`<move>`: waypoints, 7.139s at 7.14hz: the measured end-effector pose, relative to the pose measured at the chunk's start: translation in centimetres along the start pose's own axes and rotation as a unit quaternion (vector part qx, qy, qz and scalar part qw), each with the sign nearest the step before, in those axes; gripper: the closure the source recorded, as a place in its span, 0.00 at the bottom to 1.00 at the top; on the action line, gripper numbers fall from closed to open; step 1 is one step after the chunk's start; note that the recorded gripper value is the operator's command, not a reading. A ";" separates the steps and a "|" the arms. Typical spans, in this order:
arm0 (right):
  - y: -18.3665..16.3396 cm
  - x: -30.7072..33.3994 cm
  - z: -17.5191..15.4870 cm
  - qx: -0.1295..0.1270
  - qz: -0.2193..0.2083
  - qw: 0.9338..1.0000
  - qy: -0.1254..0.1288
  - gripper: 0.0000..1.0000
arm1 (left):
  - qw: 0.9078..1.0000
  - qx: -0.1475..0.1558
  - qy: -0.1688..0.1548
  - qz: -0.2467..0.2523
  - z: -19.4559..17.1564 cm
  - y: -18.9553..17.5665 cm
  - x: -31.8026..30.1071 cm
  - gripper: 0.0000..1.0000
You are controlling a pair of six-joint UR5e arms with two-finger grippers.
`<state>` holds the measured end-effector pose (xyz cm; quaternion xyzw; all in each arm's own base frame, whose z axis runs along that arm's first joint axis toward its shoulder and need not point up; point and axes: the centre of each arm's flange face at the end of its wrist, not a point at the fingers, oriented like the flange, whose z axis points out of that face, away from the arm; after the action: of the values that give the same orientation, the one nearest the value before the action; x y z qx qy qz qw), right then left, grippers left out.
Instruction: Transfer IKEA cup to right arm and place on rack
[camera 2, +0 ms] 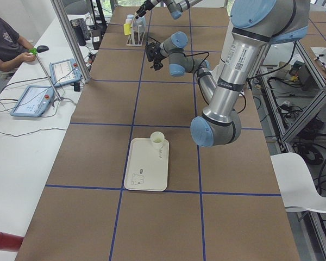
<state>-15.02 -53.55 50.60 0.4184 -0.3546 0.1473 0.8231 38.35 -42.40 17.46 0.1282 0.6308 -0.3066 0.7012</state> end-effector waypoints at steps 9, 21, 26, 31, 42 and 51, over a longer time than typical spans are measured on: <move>-6.1 -18.5 -8.4 -0.172 0.175 0.958 -0.150 0.00 | 0.941 -0.142 -0.231 0.203 -9.1 -20.2 -12.3 0.00; 1.8 -29.4 -9.1 -0.171 0.204 0.949 -0.171 0.00 | 0.920 -0.160 -0.289 0.210 -7.2 -19.3 -33.7 0.01; 1.9 -29.4 -9.1 -0.173 0.204 0.948 -0.172 0.00 | 0.912 -0.183 -0.299 0.213 -6.7 -17.4 -35.3 0.59; 2.0 -29.4 -9.1 -0.174 0.203 0.948 -0.172 0.00 | 0.912 -0.186 -0.296 0.213 -6.9 -17.2 -35.1 1.00; 1.8 -30.4 -11.5 -0.182 0.366 0.865 -0.292 0.00 | 0.988 -0.107 -0.104 -0.051 -9.1 -23.4 -10.0 1.00; 2.4 -35.1 -12.5 -0.192 0.460 0.783 -0.372 0.00 | 0.900 -0.105 0.240 -0.348 -1.8 -0.9 -8.2 1.00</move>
<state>-35.34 -40.25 22.23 0.0617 -0.8044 0.2702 0.5255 36.25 -39.93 25.26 -0.1039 0.8127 -0.4233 0.3867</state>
